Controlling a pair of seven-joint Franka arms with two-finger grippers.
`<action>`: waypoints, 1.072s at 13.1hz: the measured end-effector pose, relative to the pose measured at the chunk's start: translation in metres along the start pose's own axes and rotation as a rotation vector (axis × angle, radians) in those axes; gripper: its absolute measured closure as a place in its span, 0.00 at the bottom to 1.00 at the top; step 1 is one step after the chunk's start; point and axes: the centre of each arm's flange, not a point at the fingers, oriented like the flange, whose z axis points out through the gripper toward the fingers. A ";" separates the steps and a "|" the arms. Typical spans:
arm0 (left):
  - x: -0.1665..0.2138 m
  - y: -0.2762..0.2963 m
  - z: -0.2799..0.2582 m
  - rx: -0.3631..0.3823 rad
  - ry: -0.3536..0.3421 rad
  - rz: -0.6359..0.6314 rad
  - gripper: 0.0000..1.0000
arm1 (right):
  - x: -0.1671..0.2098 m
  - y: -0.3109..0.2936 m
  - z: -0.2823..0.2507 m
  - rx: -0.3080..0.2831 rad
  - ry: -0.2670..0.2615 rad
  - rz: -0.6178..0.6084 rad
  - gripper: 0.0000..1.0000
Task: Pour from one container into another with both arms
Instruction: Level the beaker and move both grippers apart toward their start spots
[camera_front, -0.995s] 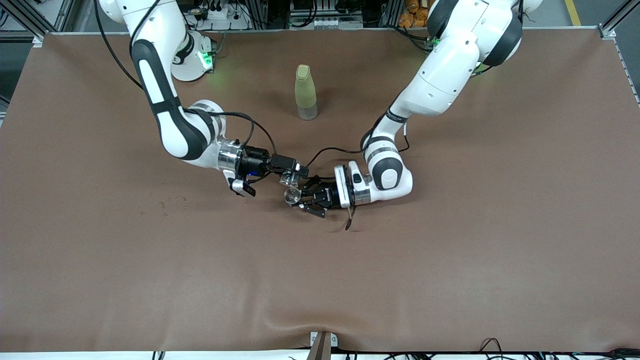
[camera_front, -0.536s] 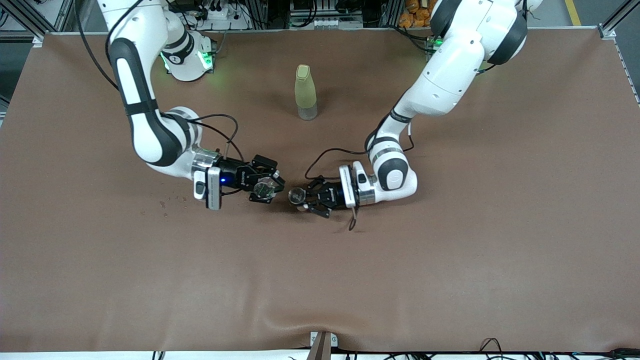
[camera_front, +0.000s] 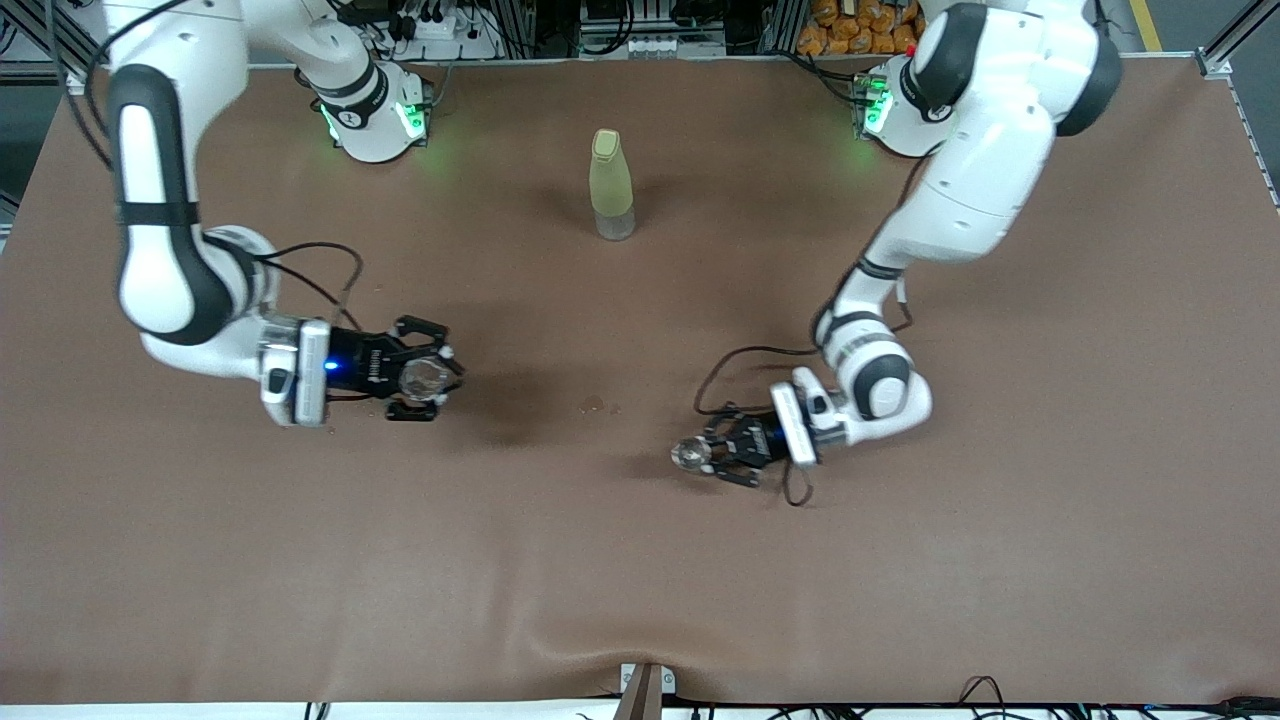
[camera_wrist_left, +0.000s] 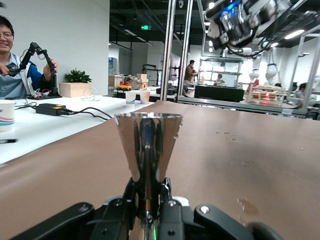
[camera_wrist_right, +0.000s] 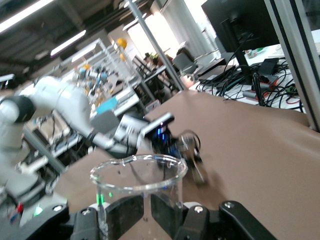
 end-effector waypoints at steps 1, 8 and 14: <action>0.003 -0.014 -0.031 -0.011 0.000 0.003 0.79 | -0.003 0.004 -0.023 0.008 -0.015 -0.031 0.84; 0.003 -0.053 -0.271 -0.170 -0.039 0.013 0.79 | -0.033 0.017 -0.143 -0.011 -0.083 -0.344 0.84; -0.024 -0.037 -0.363 -0.165 -0.037 0.010 0.79 | -0.101 0.040 -0.173 -0.004 -0.102 -0.549 0.84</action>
